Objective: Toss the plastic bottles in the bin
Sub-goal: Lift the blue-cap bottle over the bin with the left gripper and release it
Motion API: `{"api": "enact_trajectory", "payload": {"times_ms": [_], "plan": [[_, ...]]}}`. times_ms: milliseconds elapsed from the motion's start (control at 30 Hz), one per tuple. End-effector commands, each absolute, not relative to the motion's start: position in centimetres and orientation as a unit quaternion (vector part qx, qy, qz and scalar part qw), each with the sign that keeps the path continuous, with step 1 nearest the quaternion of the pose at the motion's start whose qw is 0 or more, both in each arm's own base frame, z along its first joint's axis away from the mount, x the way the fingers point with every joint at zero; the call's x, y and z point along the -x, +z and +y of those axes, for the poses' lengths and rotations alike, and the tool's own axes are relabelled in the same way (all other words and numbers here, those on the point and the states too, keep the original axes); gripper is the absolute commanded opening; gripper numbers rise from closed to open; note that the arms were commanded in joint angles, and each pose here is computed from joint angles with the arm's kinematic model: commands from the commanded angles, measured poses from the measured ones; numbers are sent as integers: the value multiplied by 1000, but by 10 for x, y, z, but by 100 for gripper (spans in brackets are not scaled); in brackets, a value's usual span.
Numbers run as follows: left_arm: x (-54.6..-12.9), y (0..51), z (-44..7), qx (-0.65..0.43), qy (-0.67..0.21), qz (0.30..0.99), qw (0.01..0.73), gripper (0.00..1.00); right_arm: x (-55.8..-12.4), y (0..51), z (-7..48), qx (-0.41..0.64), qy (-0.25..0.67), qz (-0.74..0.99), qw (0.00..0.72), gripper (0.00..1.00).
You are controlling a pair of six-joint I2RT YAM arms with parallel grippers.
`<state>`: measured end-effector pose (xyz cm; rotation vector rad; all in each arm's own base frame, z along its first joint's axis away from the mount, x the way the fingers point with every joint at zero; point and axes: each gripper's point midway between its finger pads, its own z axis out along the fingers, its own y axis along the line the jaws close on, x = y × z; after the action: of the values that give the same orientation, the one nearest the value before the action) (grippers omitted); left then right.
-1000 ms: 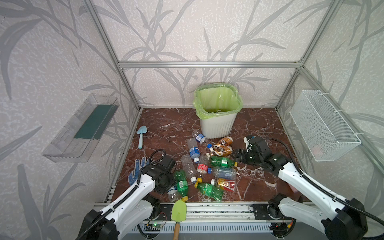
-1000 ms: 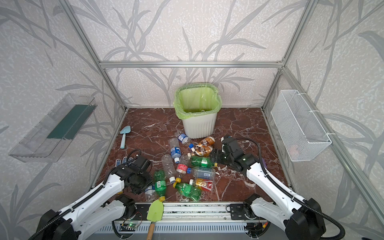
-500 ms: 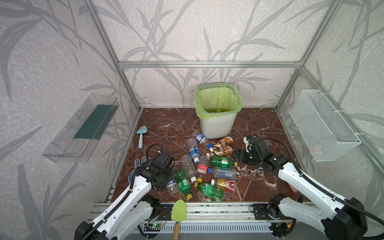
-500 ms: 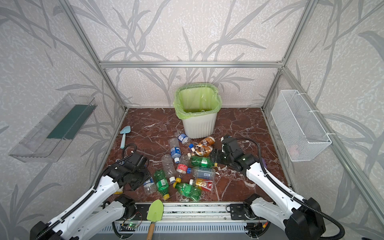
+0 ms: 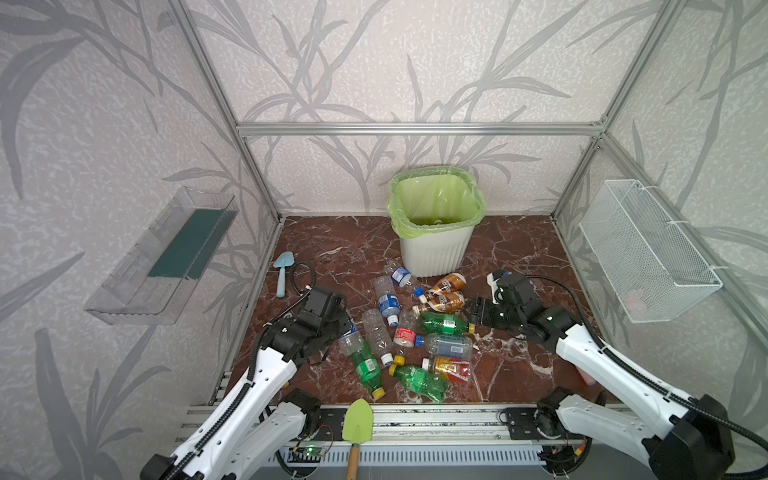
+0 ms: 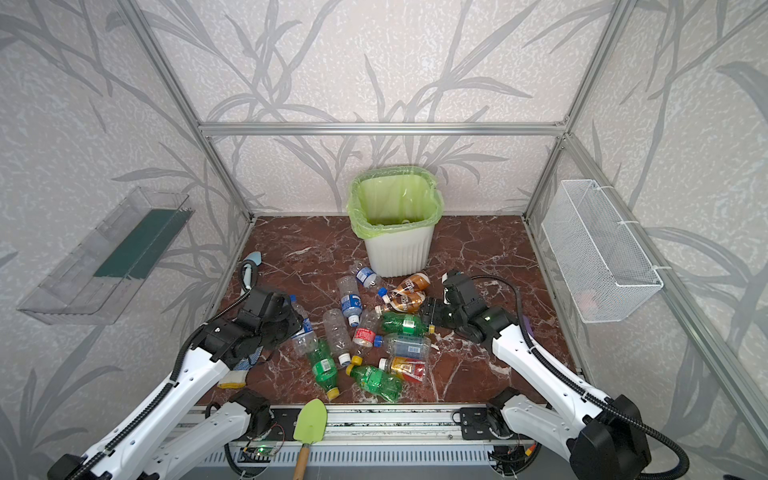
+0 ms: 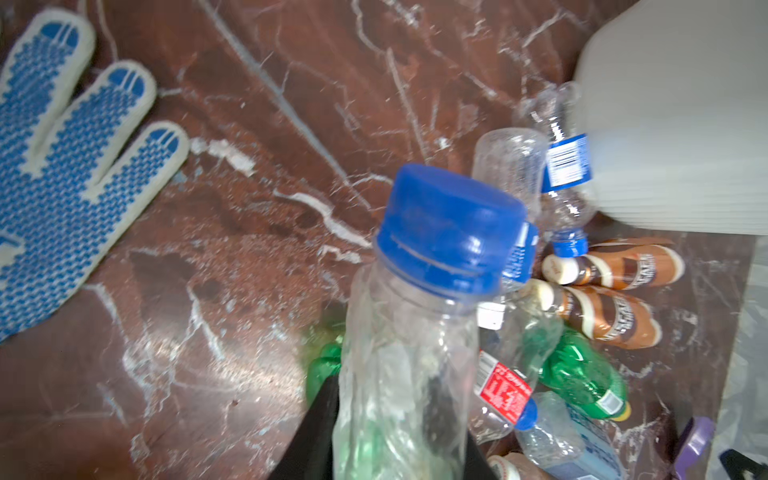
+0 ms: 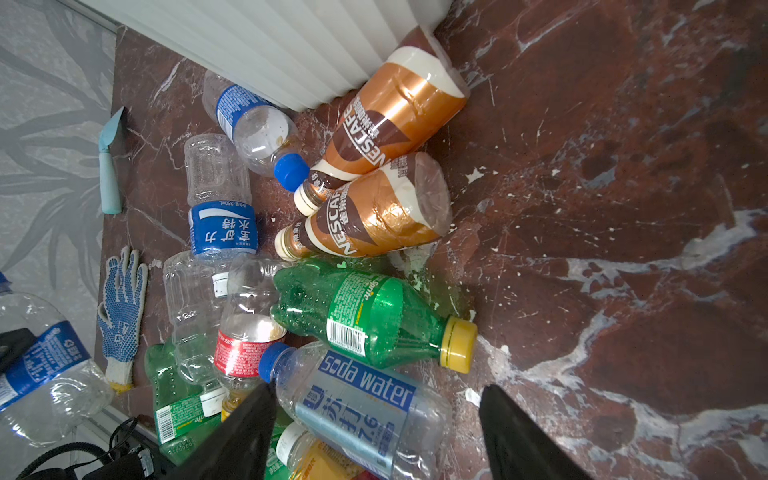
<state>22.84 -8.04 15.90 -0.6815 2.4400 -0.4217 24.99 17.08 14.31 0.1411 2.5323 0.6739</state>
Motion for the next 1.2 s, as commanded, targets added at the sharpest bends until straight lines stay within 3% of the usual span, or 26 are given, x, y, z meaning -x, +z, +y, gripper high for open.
{"api": "enact_trajectory", "payload": {"times_ms": [0,300,433,500,567,667,800,933,1067,1167], "plan": [[-264,208,-94,214,-204,880,371,32,-255,148,170,-52,248,929,271,78],[-327,328,-143,130,-307,810,483,32,-254,152,164,-54,243,929,275,78],[-364,425,-170,90,-362,746,551,32,-255,161,161,-58,244,926,281,78],[-385,484,-190,57,-388,719,573,37,-256,169,158,-58,242,925,286,78],[-402,528,-202,36,-393,703,592,55,-257,178,155,-59,241,923,294,78],[-439,547,-204,46,-369,726,578,78,-257,185,150,-63,237,922,299,79],[-432,566,-201,26,-380,731,566,93,-254,185,144,-74,233,922,300,81],[-389,585,-184,10,-355,727,588,93,-252,183,144,-77,237,922,297,82],[-370,556,-193,-16,-316,772,551,90,-251,180,144,-78,238,923,293,81],[-365,536,-186,14,-338,743,578,89,-247,173,146,-77,242,926,280,81]]}}
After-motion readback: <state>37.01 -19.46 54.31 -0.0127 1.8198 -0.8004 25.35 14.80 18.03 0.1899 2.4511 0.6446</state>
